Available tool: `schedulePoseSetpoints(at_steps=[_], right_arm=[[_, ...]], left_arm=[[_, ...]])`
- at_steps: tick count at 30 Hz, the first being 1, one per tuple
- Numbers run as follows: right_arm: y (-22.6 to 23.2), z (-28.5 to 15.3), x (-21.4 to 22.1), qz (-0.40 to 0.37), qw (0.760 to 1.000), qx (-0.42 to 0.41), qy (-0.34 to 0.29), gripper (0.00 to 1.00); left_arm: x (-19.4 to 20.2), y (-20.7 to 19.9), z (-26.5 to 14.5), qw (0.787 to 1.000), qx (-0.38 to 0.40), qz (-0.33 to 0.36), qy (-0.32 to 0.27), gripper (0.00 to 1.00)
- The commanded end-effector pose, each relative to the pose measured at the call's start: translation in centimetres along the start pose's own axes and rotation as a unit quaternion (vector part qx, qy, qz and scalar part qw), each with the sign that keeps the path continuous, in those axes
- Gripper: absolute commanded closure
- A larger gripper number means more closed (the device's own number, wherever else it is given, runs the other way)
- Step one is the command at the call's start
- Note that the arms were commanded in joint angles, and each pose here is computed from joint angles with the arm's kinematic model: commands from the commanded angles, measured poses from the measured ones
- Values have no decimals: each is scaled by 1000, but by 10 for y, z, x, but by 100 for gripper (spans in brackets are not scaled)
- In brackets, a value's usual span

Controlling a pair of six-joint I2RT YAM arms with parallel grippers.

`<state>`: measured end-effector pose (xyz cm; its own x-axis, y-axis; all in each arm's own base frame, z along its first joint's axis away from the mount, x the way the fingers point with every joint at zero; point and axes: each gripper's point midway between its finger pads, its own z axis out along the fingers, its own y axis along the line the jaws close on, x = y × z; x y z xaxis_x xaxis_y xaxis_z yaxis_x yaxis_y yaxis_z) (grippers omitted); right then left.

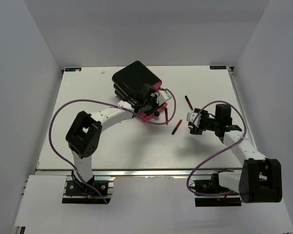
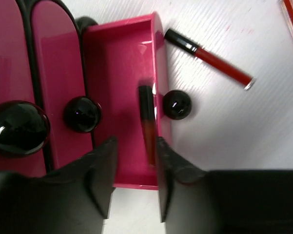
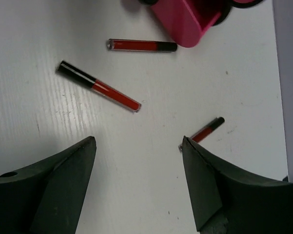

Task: Organize the makeup

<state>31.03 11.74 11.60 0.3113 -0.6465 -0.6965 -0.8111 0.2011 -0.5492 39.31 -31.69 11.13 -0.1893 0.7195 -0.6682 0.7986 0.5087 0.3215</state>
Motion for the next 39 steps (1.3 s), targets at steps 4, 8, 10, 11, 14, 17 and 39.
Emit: schedulePoseSetpoints(at_steps=[4, 8, 10, 11, 14, 17, 39], right_arm=[[27, 21, -3, -184, 970, -136, -78, 26], [21, 32, -5, -215, 955, -179, -95, 25], [23, 40, -2, -233, 947, -200, -95, 25], [22, 44, -1, -253, 940, -207, -98, 25], [23, 61, -5, -267, 928, -236, -108, 28], [23, 76, -6, -275, 916, -273, -103, 32], [26, 134, 22, -252, 865, -433, -9, 48]], left_arm=[[-24, 25, -4, 999, -44, -1, -13, 38], [-39, 28, -12, 998, -48, -26, -36, 38], [-59, 30, -26, 995, -45, -65, -67, 47], [-67, 33, -33, 992, -49, -83, -79, 53], [-79, 32, -59, 980, -47, -158, -110, 81], [-88, 35, -98, 959, -53, -229, -160, 83], [32, 26, -245, 821, -160, -480, -264, 39]])
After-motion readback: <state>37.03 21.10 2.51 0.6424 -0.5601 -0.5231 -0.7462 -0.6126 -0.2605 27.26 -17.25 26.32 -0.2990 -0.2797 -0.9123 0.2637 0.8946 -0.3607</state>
